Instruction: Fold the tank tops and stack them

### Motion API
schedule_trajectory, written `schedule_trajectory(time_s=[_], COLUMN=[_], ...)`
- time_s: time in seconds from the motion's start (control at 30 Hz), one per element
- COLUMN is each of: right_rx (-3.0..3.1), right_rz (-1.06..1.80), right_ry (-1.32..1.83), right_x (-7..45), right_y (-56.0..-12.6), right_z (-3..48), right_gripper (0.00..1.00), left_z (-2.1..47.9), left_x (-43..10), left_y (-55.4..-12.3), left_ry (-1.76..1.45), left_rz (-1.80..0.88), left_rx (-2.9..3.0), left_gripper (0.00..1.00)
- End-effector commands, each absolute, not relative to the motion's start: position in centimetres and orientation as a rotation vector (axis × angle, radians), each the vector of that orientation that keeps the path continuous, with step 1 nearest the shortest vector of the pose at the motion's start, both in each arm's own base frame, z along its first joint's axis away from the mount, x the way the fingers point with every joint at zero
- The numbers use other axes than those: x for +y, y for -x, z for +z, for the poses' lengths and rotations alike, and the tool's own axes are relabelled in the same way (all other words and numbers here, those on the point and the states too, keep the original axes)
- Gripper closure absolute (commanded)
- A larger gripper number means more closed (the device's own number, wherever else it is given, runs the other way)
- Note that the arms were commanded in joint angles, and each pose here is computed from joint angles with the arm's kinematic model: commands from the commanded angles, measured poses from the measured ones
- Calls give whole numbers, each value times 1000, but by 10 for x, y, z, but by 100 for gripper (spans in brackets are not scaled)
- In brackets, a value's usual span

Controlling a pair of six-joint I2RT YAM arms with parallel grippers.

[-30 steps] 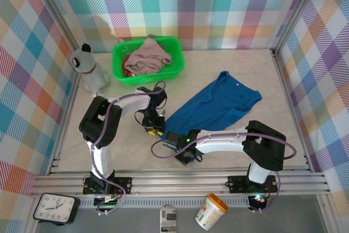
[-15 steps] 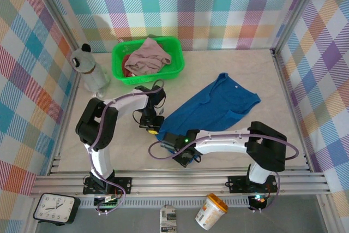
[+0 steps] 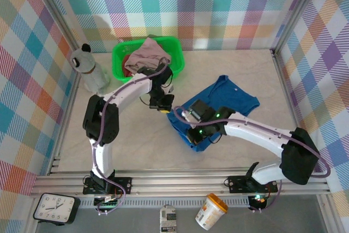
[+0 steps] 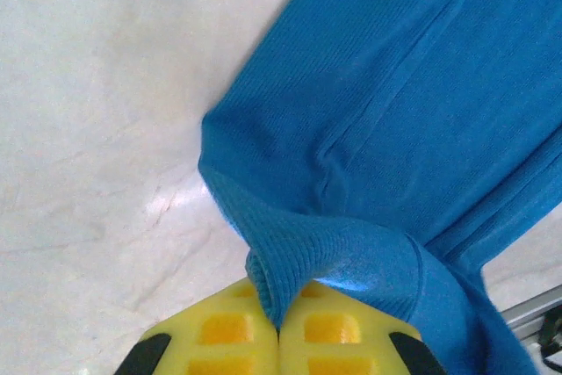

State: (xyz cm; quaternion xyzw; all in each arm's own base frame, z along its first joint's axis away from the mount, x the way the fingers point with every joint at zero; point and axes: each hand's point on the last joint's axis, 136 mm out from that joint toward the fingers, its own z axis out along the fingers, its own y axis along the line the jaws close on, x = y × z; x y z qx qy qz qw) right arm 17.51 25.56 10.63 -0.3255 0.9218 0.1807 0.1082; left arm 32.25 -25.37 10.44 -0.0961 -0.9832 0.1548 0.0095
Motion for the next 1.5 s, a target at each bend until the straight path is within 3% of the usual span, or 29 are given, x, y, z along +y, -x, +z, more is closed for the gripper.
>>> schedule_trajectory(time_s=[0.0, 0.33, 0.77, 1.13, 1.27, 1.47], right_rx=[2779, 2840, 2900, 2979, 3027, 3035], right_rz=[604, 439, 338, 305, 304, 266], right_ry=[964, 710, 527, 319, 233, 73], right_x=[237, 165, 114, 92, 83, 65], right_y=[-174, -243, -294, -313, -312, -308], right_z=[113, 112, 93, 60, 50, 47], right_gripper=[98, 98, 97, 94, 93, 88], left_z=[109, 109, 88, 78, 93, 129], left_x=[-272, -329, -376, -404, -412, -415], left_y=[-332, -390, -439, -464, -472, -476], left_ry=[281, 301, 257, 229, 247, 305], left_rz=[531, 695, 901, 1072, 1155, 1218], left_rx=[-3034, -3073, -3105, -3116, -3134, -3192], left_gripper=[97, 97, 96, 77, 62, 53])
